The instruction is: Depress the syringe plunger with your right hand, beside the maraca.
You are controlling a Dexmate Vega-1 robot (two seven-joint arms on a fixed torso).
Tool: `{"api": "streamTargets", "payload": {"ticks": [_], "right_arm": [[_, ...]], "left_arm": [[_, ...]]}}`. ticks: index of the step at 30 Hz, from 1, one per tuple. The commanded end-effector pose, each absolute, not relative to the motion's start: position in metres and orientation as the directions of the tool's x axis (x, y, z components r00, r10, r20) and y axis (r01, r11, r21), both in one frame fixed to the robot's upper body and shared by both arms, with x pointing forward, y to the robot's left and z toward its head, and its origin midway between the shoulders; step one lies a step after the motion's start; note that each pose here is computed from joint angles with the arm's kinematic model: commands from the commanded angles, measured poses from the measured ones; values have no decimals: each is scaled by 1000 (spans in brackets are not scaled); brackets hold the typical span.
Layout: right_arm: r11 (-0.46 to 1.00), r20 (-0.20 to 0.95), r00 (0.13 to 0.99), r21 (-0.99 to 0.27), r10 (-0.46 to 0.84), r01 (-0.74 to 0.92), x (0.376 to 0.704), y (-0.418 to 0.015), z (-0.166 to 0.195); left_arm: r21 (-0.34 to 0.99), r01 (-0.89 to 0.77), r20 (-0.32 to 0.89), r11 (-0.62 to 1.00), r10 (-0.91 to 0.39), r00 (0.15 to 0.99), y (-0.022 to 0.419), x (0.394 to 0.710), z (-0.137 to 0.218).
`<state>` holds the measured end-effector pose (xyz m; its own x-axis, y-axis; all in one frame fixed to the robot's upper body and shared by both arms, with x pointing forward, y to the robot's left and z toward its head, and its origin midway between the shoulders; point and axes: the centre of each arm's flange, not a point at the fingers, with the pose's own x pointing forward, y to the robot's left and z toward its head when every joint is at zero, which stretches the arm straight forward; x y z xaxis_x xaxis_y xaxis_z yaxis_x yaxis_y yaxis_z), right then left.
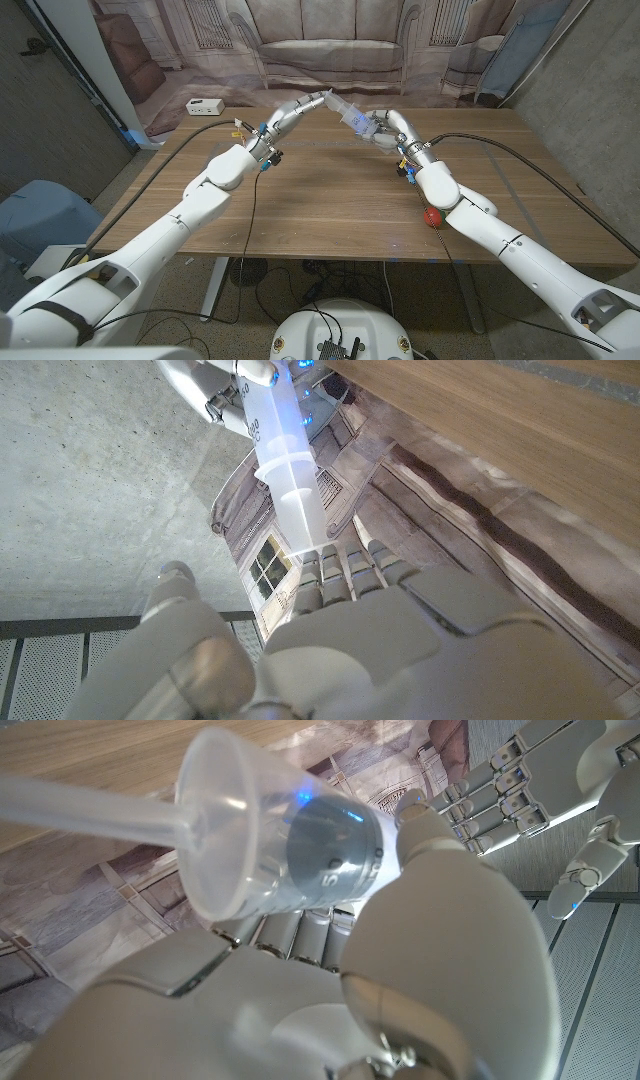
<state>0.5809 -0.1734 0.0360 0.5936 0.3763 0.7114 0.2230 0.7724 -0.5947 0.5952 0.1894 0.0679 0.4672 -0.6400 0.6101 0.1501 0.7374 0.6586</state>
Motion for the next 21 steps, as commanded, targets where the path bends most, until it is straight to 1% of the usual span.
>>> {"api": "streamTargets", "payload": {"ticks": [1, 21], "right_arm": [[776, 711, 596, -592, 374, 219, 583, -172, 34], [777, 711, 594, -591, 376, 216, 583, -172, 33]], "left_arm": [[662, 158, 604, 733, -646, 467, 187, 596, 65], [669, 171, 596, 723, -660, 457, 178, 595, 64]]}}
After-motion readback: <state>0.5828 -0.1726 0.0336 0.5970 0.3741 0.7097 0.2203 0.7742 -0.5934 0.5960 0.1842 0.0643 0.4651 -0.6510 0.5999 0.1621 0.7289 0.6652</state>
